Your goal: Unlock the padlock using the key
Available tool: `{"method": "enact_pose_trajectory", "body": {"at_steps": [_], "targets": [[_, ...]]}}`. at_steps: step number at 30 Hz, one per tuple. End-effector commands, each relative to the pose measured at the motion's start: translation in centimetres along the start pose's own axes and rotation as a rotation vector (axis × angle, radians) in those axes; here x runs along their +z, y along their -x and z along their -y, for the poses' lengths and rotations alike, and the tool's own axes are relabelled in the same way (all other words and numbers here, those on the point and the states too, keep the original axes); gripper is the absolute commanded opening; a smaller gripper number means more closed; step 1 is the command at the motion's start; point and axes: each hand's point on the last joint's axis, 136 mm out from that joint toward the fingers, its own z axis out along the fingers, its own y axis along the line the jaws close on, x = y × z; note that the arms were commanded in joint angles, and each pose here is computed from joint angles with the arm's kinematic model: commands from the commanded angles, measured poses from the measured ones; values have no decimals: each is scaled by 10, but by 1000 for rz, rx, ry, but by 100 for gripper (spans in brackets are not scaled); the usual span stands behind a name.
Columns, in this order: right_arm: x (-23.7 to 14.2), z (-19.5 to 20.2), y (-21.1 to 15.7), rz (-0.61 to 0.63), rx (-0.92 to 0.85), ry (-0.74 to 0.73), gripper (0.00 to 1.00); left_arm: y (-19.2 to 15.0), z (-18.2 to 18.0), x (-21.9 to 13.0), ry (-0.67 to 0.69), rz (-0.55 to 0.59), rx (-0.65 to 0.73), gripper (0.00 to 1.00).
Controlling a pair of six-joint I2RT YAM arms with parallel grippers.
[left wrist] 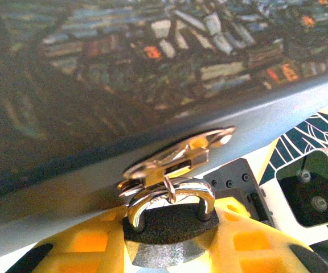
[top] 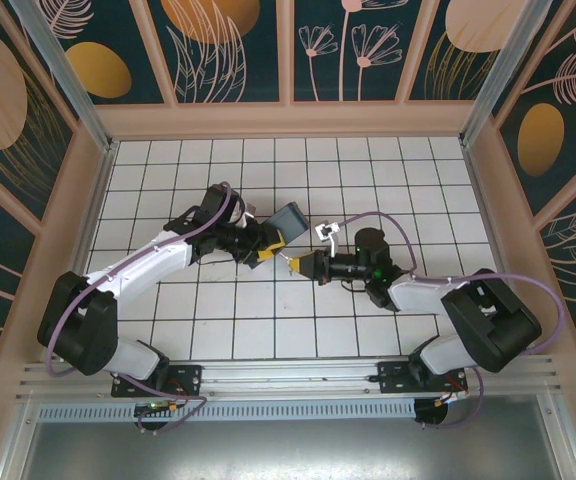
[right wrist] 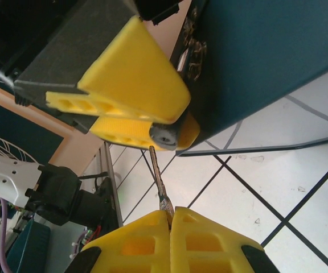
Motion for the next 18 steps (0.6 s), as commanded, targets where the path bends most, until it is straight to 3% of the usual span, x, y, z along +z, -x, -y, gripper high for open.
{"method": "enact_pose_trajectory", "body": {"at_steps": [1, 18], "targets": [[2, -8, 20, 47, -12, 41, 0, 0, 11, -6, -29, 2, 29, 17], [7, 0, 24, 51, 49, 22, 0, 3, 14, -11, -43, 26, 25, 17]]}}
